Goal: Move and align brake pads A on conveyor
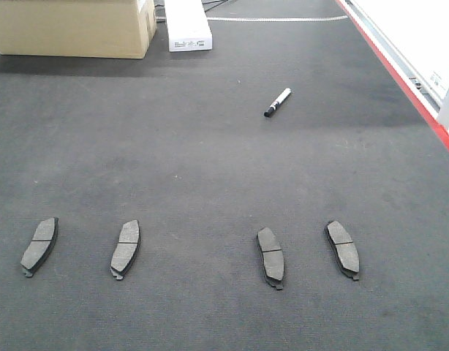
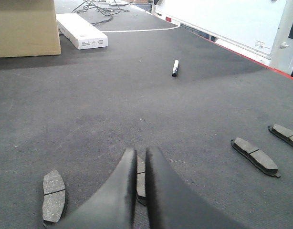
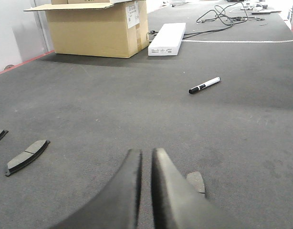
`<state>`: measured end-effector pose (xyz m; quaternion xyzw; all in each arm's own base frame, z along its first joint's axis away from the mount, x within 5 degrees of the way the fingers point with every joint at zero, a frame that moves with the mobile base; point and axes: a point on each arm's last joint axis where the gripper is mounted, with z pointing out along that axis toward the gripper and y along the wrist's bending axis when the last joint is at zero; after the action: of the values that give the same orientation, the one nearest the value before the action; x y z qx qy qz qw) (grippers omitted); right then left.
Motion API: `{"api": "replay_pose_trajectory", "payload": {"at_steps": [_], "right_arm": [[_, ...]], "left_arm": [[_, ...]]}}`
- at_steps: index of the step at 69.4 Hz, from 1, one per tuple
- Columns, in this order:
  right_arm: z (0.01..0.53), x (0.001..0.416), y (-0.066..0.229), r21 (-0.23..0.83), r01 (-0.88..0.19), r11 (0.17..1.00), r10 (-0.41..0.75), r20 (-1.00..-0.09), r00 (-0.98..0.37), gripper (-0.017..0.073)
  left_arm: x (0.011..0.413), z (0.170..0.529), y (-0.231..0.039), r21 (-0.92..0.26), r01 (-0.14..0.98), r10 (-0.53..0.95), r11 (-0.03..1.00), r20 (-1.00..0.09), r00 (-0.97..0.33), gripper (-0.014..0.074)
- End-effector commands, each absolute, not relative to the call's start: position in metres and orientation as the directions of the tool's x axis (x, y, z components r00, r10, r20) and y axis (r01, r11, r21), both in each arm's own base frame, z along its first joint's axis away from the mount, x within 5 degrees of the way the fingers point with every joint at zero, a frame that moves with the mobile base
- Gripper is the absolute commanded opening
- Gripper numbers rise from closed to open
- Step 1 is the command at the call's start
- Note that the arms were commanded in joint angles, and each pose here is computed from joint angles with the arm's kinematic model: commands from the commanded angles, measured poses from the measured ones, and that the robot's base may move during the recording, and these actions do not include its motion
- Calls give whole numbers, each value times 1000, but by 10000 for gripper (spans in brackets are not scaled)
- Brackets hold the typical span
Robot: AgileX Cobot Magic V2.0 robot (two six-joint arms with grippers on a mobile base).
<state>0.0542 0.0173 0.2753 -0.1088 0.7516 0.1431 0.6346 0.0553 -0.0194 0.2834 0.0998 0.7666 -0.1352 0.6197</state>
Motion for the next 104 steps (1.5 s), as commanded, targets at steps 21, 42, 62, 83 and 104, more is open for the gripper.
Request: {"api": "replay_pose_trajectory", "payload": {"at_steps": [21, 42, 62, 83, 104], "right_arm": [[289, 54, 18, 62, -361, 930, 31, -995, -92, -9], [289, 54, 18, 62, -361, 930, 31, -995, -92, -9], [289, 54, 18, 62, -361, 930, 31, -995, -92, -9], [289, 54, 18, 62, -361, 930, 31, -995, -92, -9], [289, 54, 18, 62, -361, 930, 31, -995, -92, -9]], "left_arm": [[56, 299, -20, -88, 334, -53, 938, -992, -114, -8], [56, 299, -20, -88, 334, -53, 938, -992, -114, -8], [61, 283, -19, -49, 304, -13, 952, -993, -118, -8], [66, 247, -7, -86, 99, -83, 991, -996, -31, -8], [55, 206, -2, -82, 45, -85, 996, -995, 57, -8]]}}
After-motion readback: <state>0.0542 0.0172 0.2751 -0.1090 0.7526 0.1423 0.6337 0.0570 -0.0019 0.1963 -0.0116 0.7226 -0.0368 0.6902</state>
